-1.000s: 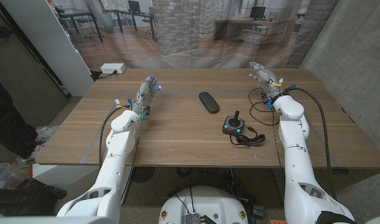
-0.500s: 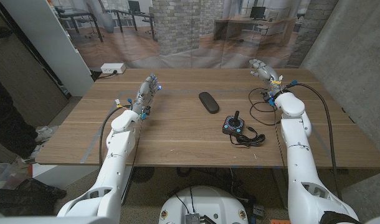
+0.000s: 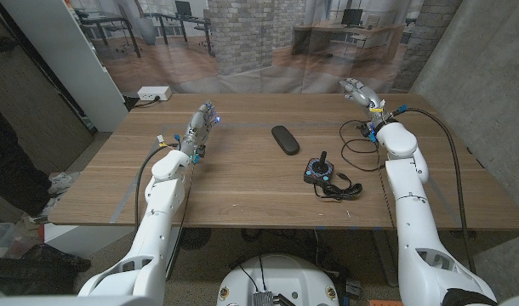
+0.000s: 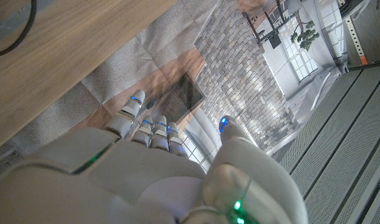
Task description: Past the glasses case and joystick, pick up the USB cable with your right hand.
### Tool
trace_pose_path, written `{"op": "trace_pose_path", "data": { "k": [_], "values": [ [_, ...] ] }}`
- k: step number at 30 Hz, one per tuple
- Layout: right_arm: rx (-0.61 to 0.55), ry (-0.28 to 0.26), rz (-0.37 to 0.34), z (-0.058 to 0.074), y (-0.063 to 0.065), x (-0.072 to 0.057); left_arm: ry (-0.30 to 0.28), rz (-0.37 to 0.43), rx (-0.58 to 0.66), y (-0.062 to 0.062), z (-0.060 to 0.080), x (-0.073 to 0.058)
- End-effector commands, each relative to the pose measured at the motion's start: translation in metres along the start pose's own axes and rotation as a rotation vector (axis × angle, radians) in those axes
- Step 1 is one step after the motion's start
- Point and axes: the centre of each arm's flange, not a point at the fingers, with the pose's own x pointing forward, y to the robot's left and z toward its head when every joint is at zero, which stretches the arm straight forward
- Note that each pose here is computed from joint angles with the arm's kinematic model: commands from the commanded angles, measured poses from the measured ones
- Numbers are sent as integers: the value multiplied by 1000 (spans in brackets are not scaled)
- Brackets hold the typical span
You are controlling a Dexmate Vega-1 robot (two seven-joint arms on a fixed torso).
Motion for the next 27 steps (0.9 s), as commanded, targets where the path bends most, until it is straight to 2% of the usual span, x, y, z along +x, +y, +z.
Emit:
{"op": "trace_pose_path", "data": {
  "k": [1, 27],
  "values": [
    [-95, 10, -14, 6, -6, 4, 3, 0, 3, 0, 0, 1],
    [-293, 49, -23, 12, -13, 13, 5, -2, 5, 2, 0, 9]
  ]
}}
